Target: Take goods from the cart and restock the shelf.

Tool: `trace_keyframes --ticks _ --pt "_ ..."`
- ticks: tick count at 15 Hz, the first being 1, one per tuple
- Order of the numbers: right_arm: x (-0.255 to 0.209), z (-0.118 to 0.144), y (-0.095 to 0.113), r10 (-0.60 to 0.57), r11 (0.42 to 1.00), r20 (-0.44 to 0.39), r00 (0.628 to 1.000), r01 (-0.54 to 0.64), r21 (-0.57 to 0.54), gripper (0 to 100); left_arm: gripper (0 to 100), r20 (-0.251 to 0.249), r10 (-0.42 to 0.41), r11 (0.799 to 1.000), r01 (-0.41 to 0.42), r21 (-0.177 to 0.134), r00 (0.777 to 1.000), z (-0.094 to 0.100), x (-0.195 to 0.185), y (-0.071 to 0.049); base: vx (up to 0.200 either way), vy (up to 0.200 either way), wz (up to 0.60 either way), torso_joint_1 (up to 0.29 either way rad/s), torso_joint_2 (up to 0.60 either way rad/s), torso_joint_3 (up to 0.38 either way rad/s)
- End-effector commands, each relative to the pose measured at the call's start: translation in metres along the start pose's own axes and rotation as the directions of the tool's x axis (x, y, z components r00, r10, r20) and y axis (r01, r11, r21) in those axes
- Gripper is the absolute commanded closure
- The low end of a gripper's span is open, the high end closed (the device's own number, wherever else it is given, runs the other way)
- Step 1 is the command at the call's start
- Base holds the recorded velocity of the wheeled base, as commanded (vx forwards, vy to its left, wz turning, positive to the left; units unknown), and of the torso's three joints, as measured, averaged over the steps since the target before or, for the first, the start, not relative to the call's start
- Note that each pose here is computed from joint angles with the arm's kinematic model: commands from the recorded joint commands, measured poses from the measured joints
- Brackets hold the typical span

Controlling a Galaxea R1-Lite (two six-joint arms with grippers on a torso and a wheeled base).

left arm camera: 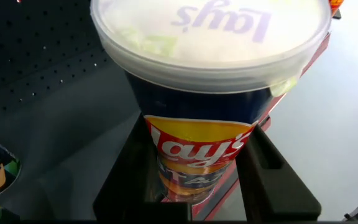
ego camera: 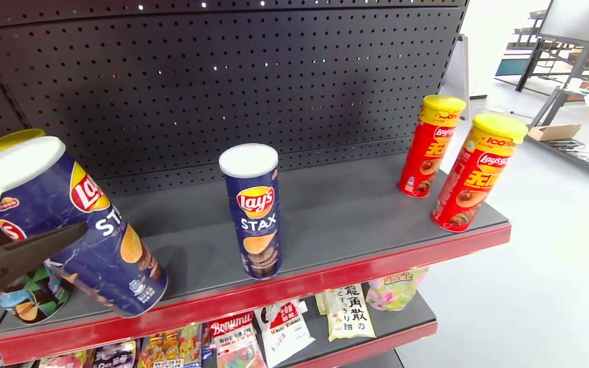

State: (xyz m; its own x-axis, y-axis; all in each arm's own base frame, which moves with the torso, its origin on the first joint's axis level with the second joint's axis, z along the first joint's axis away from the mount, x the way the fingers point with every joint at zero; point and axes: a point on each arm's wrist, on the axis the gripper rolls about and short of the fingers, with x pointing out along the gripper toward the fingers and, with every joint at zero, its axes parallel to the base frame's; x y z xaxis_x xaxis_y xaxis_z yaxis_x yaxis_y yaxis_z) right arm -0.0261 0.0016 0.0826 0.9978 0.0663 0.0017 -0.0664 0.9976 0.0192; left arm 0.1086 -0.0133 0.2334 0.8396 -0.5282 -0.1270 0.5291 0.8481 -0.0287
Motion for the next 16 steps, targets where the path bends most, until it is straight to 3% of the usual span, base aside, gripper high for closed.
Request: trace_keyframes --ticks 1,2,6,10,13,15,16 --pt "0.001 -0.004 -0.001 -0.03 0.999 -0.012 0.999 0.03 -0.02 0 100 -0.009 -0.001 1.0 0.001 -0.006 1.0 -0.002 0.002 0.001 0.0 0.0 0.0 0.0 0.0 0.0" --pt "0.003 -0.007 -0.002 -0.091 0.996 -0.003 0.996 0.091 -0.016 0 100 -0.007 -0.001 1.0 0.001 -0.004 1.0 0.0 0.002 0.001 0.0 0.0 0.0 0.0 0.0 0.0" --pt "0.003 -0.007 -0.002 -0.077 0.997 -0.002 0.997 0.077 -0.018 0 100 -0.011 -0.004 1.0 0.004 -0.007 1.0 -0.001 0.003 0.002 0.0 0.0 0.0 0.0 0.0 0.0" --pt "0.003 -0.007 -0.002 -0.077 0.997 -0.002 0.997 0.077 -0.018 0 100 -0.052 -0.029 0.999 0.028 -0.023 0.998 -0.002 0.021 0.009 0.0 0.0 0.0 0.0 0.0 0.0" --pt "0.003 -0.007 -0.002 -0.077 0.997 -0.002 0.997 0.077 -0.018 0 100 -0.038 -0.078 0.997 0.078 0.001 0.996 0.007 0.063 0.021 0.0 0.0 0.0 0.0 0.0 0.0" --pt "0.003 -0.007 -0.002 -0.077 0.997 -0.002 0.997 0.077 -0.018 0 100 -0.02 -0.093 0.995 0.094 0.045 0.995 0.011 0.092 0.027 0.0 0.0 0.0 0.0 0.0 0.0" --pt "0.003 -0.007 -0.002 -0.077 0.997 -0.003 0.997 0.077 -0.018 0 100 -0.019 -0.093 0.994 0.094 0.053 0.995 0.013 0.098 0.028 0.0 0.0 0.0 0.0 0.0 0.0"
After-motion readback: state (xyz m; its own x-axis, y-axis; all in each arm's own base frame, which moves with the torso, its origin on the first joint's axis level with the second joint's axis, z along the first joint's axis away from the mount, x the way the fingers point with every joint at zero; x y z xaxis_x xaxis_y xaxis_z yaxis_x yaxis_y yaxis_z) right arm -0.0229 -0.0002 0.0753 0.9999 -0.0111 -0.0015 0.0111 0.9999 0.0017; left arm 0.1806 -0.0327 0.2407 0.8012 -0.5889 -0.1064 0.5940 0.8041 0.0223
